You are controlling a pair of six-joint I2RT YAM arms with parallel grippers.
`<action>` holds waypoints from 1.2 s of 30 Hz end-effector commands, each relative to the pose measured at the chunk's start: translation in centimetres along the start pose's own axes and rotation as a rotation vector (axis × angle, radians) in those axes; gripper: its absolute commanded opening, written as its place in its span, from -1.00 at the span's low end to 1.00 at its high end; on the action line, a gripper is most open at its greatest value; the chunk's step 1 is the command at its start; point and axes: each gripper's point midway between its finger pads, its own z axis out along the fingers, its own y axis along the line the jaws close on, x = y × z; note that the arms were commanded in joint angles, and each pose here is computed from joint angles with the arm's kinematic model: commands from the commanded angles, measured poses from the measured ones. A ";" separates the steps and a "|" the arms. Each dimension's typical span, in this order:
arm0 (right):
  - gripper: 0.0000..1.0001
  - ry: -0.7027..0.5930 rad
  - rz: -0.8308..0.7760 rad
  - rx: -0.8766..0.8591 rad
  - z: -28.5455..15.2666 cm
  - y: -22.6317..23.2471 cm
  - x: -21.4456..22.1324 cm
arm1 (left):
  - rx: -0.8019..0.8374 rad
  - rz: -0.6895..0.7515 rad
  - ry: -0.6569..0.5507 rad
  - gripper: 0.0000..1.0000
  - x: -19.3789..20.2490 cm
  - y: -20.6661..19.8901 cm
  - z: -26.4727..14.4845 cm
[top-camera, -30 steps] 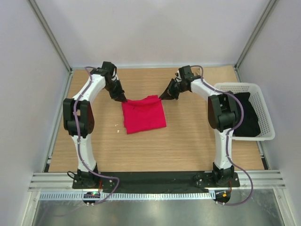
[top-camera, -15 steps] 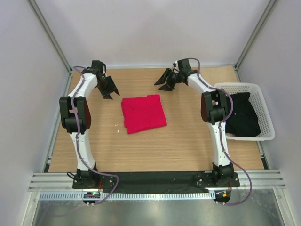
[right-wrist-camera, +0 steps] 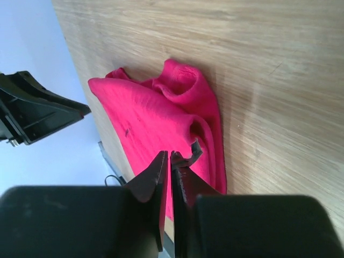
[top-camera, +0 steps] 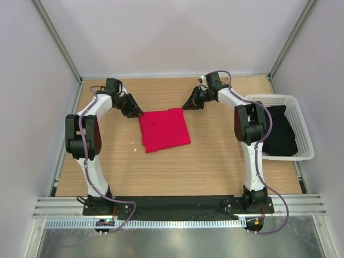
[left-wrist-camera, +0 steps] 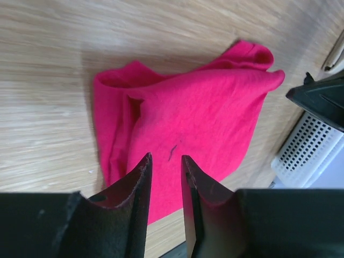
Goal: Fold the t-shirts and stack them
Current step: Fold the tshirt
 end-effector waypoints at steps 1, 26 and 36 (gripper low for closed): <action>-0.75 -0.017 -0.049 -0.123 -0.3 3.2 -0.2 | 0.150 0.012 -0.010 -0.43 0.0 -3.9 0.0; -0.82 -0.136 0.030 -0.171 7.5 0.4 -4.9 | -0.040 -0.019 0.153 -0.45 12.7 0.3 1.7; -0.53 -0.136 -0.118 -0.098 0.7 6.6 -4.7 | -0.107 0.046 0.151 -0.41 14.0 2.7 0.8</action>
